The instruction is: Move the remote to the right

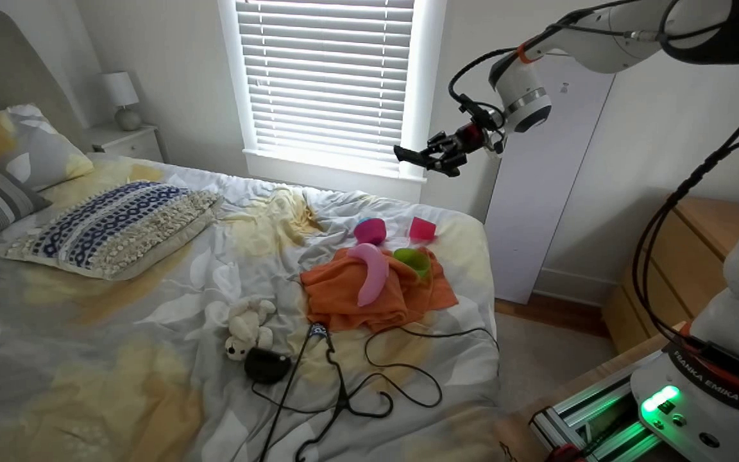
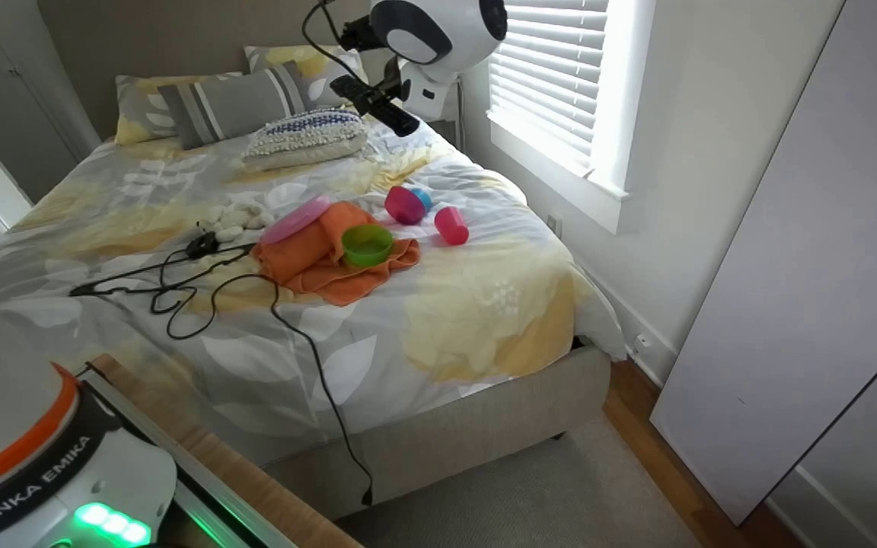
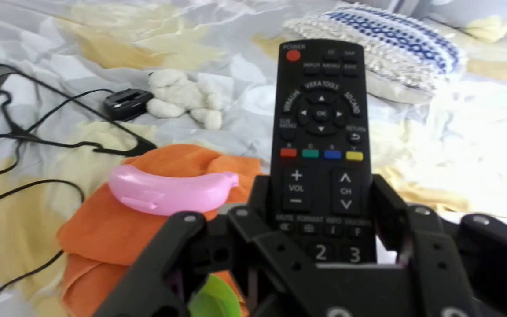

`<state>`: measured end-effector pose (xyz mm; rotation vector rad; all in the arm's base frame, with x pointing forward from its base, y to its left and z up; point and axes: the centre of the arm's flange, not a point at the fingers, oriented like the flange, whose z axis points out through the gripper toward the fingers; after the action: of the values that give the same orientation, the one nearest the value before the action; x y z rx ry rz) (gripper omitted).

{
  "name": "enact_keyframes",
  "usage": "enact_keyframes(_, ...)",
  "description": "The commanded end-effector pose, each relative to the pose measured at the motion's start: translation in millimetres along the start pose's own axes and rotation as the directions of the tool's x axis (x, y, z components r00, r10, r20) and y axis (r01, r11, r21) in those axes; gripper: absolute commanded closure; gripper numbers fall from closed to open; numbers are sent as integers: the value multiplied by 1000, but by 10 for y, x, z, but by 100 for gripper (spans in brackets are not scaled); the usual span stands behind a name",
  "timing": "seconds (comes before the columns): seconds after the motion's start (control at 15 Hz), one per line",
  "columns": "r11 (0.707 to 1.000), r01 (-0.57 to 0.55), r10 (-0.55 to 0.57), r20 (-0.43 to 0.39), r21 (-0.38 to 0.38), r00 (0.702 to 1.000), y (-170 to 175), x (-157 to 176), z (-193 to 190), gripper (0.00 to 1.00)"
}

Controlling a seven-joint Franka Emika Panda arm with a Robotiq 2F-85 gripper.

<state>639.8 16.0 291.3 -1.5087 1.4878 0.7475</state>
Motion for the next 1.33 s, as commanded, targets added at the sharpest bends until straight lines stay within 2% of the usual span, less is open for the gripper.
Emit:
enact_keyframes(0.0, 982, -120, 109, 79, 143, 991, -473, 322, -63, 69)
enact_keyframes(0.13, 956, -185, 172, 75, 227, 982, -603, 479, -36, 69)
enact_keyframes(0.33, 908, -255, 282, -36, 332, 959, -724, 823, 106, 69)
enact_keyframes(0.6, 853, -253, 363, -169, 457, 916, -821, 1139, 247, 69)
enact_keyframes(0.8, 809, -249, 413, -213, 532, 886, -907, 1388, 322, 69)
enact_keyframes(1.07, 800, -211, 409, -253, 562, 877, -1029, 1753, 392, 69)
enact_keyframes(1.13, 808, -200, 402, -269, 554, 875, -1045, 1844, 401, 69)
enact_keyframes(1.2, 830, -168, 379, -316, 533, 869, -1047, 1919, 399, 69)
enact_keyframes(1.27, 826, -196, 389, -282, 529, 877, -813, 1724, 319, 69)
